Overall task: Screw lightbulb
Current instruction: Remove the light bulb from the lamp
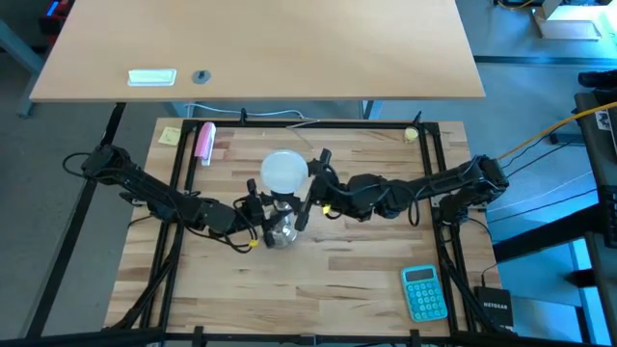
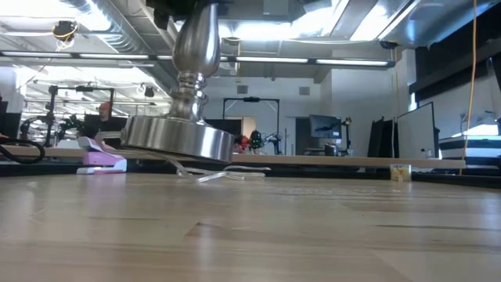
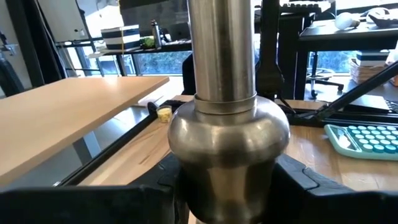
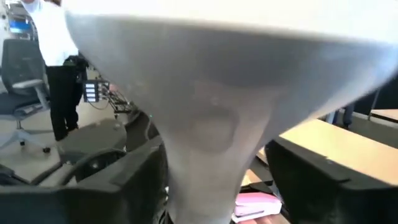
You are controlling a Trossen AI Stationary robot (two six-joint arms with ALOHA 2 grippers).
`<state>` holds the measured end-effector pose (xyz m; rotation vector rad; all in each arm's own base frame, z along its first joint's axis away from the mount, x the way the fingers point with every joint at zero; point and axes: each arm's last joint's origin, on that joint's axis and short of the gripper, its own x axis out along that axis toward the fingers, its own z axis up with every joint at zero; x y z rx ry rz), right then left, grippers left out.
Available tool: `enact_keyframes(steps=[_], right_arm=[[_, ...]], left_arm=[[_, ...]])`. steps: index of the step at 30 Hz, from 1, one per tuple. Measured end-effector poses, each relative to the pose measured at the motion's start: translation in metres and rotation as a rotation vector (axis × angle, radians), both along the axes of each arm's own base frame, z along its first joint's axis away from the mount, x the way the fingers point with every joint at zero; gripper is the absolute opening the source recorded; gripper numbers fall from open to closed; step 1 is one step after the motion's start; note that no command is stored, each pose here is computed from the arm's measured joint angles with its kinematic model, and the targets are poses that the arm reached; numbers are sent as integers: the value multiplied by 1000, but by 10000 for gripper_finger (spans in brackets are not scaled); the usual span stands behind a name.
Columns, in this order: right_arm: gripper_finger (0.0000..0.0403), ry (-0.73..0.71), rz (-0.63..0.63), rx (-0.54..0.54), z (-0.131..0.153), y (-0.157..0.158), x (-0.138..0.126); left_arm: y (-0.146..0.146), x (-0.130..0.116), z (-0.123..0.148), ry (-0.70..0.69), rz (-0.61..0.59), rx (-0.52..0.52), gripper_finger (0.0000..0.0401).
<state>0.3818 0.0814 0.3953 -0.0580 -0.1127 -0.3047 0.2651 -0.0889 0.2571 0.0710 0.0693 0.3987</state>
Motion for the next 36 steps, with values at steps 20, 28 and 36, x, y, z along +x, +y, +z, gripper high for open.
enact_keyframes(steps=[20,28,36], right_arm=[[151,47,849,-48,13,19,-23],[151,49,731,-40,13,18,-21],[303,121,453,-36,10,10,-23]], left_arm=[[-21,0,8,-61,-707,-31,129],[-16,3,7,-58,-727,-47,129],[-11,4,6,-51,-500,-14,129]])
